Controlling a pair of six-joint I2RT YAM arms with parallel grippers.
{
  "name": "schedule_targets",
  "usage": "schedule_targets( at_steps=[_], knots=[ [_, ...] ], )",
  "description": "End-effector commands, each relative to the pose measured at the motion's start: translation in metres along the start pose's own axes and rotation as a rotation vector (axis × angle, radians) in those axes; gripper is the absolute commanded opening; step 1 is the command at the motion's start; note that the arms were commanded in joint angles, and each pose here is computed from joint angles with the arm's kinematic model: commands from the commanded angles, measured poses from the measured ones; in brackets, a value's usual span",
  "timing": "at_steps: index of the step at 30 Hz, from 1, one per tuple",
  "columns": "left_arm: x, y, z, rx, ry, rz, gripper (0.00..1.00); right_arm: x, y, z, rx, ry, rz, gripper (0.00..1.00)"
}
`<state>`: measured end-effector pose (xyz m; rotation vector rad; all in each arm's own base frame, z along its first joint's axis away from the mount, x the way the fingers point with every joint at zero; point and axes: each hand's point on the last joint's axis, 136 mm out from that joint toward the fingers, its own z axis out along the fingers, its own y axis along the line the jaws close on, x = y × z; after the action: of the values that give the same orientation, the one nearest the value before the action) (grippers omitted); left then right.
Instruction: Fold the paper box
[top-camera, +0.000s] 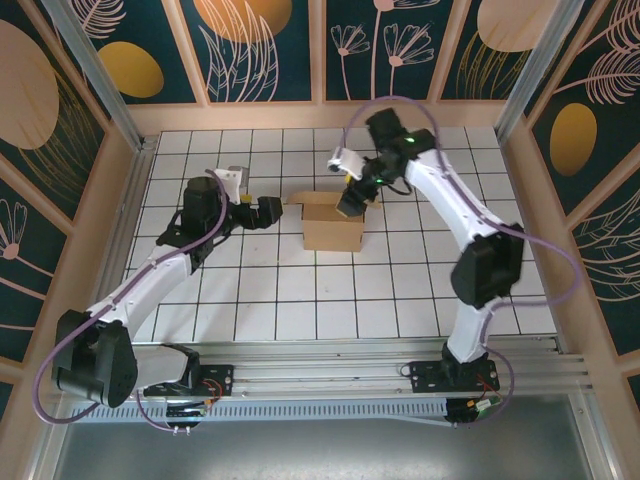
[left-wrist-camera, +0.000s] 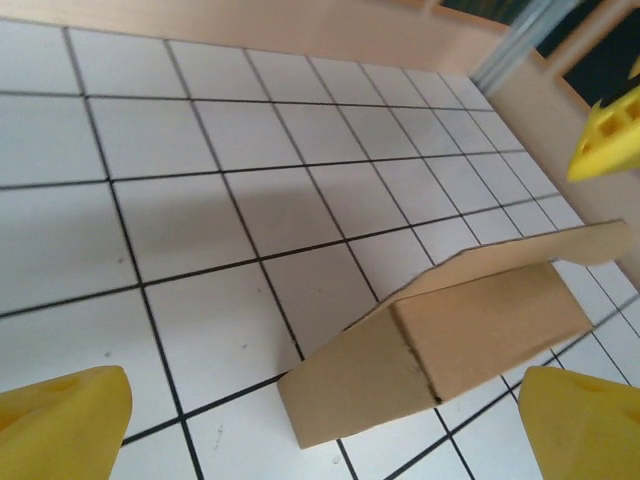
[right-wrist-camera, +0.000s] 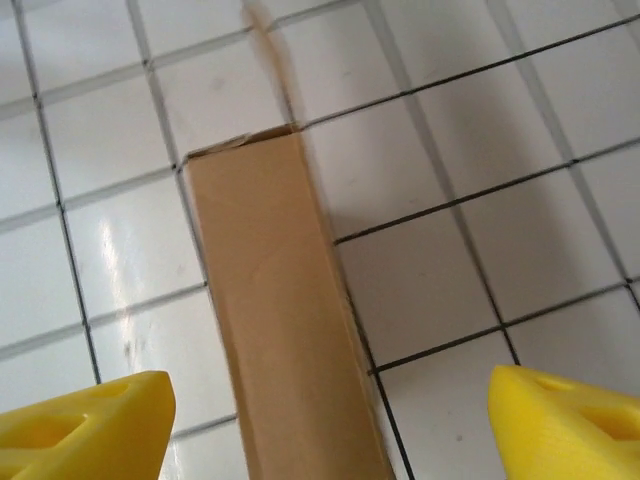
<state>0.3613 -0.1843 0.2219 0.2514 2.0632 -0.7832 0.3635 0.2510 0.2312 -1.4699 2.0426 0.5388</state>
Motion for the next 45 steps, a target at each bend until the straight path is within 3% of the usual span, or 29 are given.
schedule_targets(
  at_steps=[1, 5, 8, 11, 20, 25, 34, 41, 45],
  knots=[
    [0.0, -0.021, 0.001, 0.101, 0.085, 0.147, 0.99, -0.01, -0.009, -0.042, 0.042, -0.264, 0.232, 0.82],
    [0.004, -0.035, 0.012, 0.206, 0.194, 0.158, 0.98, 0.03, -0.012, -0.066, 0.012, -0.417, 0.489, 0.82],
    [0.007, -0.038, 0.018, 0.245, 0.251, 0.169, 0.99, 0.048, -0.009, -0.058, -0.09, -0.421, 0.622, 0.75],
    [0.004, -0.03, 0.027, 0.207, 0.267, 0.177, 0.99, 0.051, -0.009, -0.047, -0.144, -0.41, 0.656, 0.69],
    [0.006, -0.038, 0.045, 0.266, 0.274, 0.16, 0.83, 0.053, -0.02, -0.029, -0.161, -0.393, 0.663, 0.52],
    [0.013, -0.039, 0.055, 0.247, 0.292, 0.168, 0.75, 0.056, -0.017, -0.023, -0.16, -0.376, 0.666, 0.48],
    [0.018, -0.042, 0.063, 0.229, 0.315, 0.179, 0.4, 0.057, -0.014, -0.017, -0.123, -0.367, 0.665, 0.35],
    [0.018, -0.048, 0.063, 0.237, 0.313, 0.161, 0.29, 0.055, -0.015, -0.014, -0.08, -0.372, 0.662, 0.25],
    [0.011, -0.04, 0.069, 0.154, 0.292, 0.078, 0.14, 0.051, -0.022, -0.009, 0.011, -0.372, 0.703, 0.19]
  ],
)
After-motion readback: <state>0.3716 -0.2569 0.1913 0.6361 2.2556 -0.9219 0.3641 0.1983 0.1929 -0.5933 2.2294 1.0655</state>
